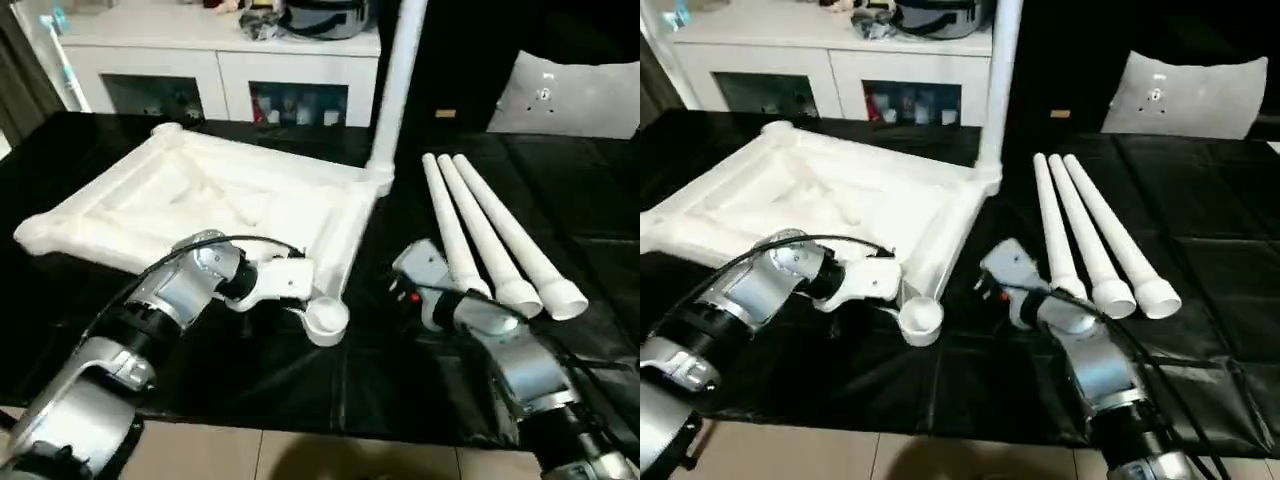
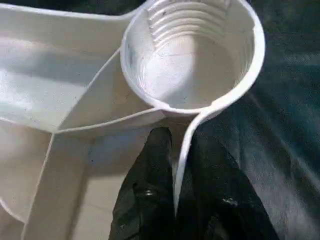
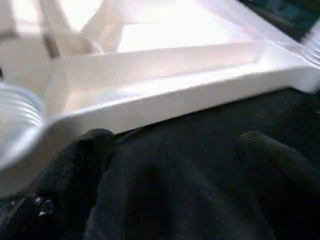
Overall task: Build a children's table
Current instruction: Rotate table base
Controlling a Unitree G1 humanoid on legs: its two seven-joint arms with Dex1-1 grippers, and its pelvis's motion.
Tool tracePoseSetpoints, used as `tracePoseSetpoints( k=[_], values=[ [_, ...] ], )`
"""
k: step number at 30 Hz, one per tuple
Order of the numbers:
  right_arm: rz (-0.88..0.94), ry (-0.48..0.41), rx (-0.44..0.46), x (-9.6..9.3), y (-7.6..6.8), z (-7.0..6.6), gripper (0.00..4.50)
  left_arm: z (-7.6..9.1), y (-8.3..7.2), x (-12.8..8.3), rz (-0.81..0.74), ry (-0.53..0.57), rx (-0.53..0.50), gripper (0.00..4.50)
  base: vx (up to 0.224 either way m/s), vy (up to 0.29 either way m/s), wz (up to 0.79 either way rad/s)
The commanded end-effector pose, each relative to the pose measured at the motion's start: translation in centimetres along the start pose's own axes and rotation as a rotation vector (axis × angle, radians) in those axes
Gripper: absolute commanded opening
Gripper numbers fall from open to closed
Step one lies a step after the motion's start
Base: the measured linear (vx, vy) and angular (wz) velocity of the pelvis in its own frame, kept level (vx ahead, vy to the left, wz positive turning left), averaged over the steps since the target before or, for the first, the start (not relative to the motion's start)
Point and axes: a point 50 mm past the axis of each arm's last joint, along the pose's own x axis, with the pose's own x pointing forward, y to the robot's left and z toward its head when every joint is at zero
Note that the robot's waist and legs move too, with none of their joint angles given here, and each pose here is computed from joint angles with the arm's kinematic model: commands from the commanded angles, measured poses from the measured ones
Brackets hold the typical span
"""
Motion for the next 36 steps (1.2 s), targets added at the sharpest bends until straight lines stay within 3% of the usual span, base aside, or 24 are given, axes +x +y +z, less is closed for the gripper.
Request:
tracePoseSetpoints(
  k=[1, 5, 13, 17, 18, 21, 28, 32, 35, 36],
  values=[
    [-0.044, -0.006, 0.009, -0.6, -0.7, 0.7, 4.5, -1.0, 0.5, -0.1, 0.115, -0.033, -0.155, 0.33, 0.0, 0.0, 0.0],
    [-0.074, -0.005, 0.0, -0.9, -1.1, 1.2, 4.5, -0.5, 0.9, 0.5, 0.163, -0.051, -0.208, 0.22, 0.0, 0.0, 0.0],
    [-0.144, 0.034, 0.012, -1.2, -1.8, 1.0, 4.5, 1.3, 1.1, 1.3, 0.224, -0.14, -0.118, 0.0, 0.0, 0.0, 0.0],
    [-0.171, 0.043, 0.019, -1.3, -1.9, 0.9, 4.5, 1.6, 0.6, 1.5, 0.22, -0.155, 0.06, 0.0, 0.0, 0.0, 0.0],
    [-0.186, 0.048, 0.021, -1.3, -1.8, 0.8, 4.5, 1.4, 0.0, 1.7, 0.19, -0.153, 0.177, 0.0, 0.0, 0.0, 0.0],
    [-0.192, 0.046, 0.024, -1.3, -1.6, 0.8, 4.5, 1.7, -0.8, 2.1, 0.141, -0.22, 0.246, 0.0, 0.0, 0.0, 0.0],
    [-0.195, 0.048, 0.028, -1.3, -1.5, 0.7, 4.5, 2.8, -1.4, 2.7, 0.109, -0.316, 0.29, 0.0, 0.0, 0.0, 0.0],
    [-0.199, 0.051, 0.031, -1.2, -1.5, 0.7, 4.5, 2.3, -1.1, 3.0, 0.141, -0.271, 0.299, 0.0, 0.0, 0.0, 0.0],
    [-0.261, 0.083, 0.062, -1.1, -1.9, 0.6, 4.5, 1.3, -1.1, 2.5, 0.093, -0.267, 0.221, 0.32, 0.0, 0.0, 0.0],
    [-0.299, 0.073, 0.104, -1.2, -2.4, 0.7, 4.5, 1.3, -1.2, 2.0, 0.082, -0.313, 0.178, 0.5, 0.0, 0.0, 0.0]
  ],
)
